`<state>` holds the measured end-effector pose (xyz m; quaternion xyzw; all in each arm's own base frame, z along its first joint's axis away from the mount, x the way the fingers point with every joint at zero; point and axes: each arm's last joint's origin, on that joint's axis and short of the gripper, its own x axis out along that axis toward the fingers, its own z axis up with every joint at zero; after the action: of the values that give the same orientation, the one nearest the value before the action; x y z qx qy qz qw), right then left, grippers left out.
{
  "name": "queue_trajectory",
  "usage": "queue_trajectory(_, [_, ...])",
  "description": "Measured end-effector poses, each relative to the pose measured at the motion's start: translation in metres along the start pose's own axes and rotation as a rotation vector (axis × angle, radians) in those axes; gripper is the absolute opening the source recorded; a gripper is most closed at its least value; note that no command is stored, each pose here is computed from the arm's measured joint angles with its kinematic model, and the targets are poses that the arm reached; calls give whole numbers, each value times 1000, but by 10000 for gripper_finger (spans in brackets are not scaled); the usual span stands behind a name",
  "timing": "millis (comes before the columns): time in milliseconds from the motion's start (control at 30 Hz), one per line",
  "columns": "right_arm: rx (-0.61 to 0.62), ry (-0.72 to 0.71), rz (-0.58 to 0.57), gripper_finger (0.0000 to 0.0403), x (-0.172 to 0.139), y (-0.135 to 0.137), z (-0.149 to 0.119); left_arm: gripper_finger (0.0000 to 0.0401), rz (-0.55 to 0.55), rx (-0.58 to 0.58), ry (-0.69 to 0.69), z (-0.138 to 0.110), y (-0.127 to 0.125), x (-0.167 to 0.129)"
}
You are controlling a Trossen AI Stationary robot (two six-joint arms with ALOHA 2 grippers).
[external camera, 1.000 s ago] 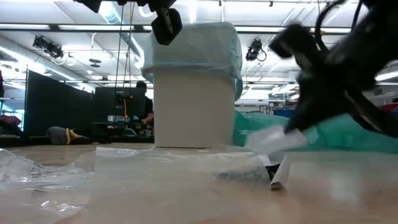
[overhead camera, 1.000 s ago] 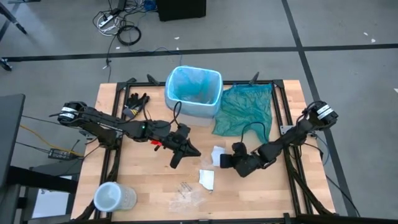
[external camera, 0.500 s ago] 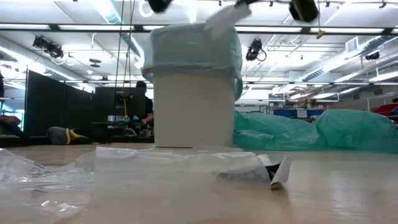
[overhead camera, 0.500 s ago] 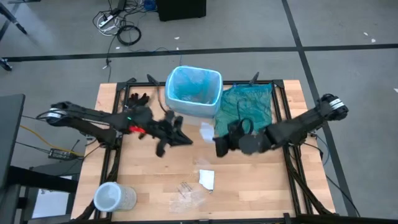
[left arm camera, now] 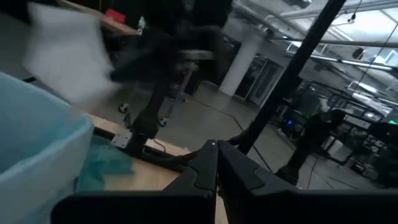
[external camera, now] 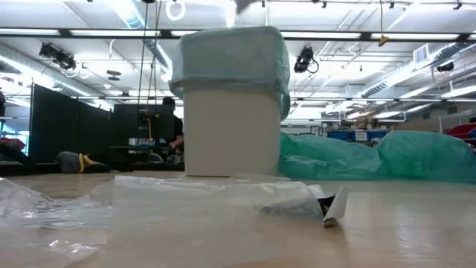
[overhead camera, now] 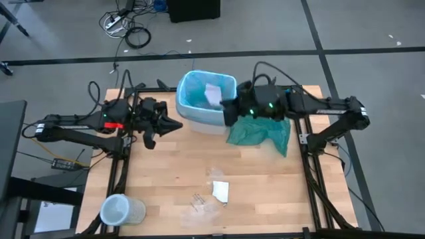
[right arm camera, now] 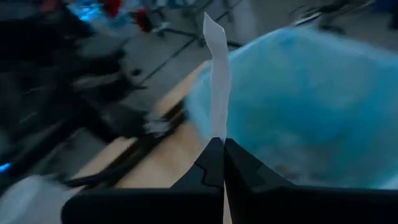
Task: Place trash/remove bag and relplace
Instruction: Put the white magazine paper into the trash bin, then put the transparent plastic into the trash bin
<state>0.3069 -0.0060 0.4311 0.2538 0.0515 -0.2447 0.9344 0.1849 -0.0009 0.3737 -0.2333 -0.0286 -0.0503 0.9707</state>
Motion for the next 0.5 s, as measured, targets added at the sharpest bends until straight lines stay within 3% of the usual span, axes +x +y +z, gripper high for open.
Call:
queue_trajectory(100, [-56, 34, -73, 0, 9, -21, 6, 21, 19, -3, 29, -3, 1, -1])
queue_trajectory(233, [-108, 124, -60, 18, 16, -41, 11, 21, 48, -9, 81, -8, 4, -1])
queue_trajectory(433, [-161, 135, -25, 119, 20, -48, 17, 21, 64, -10, 95, -10, 5, -1])
queue_trajectory(500, [-125, 127, 53, 158, 20, -45, 20, 21, 66, -10, 98, -10, 5, -1])
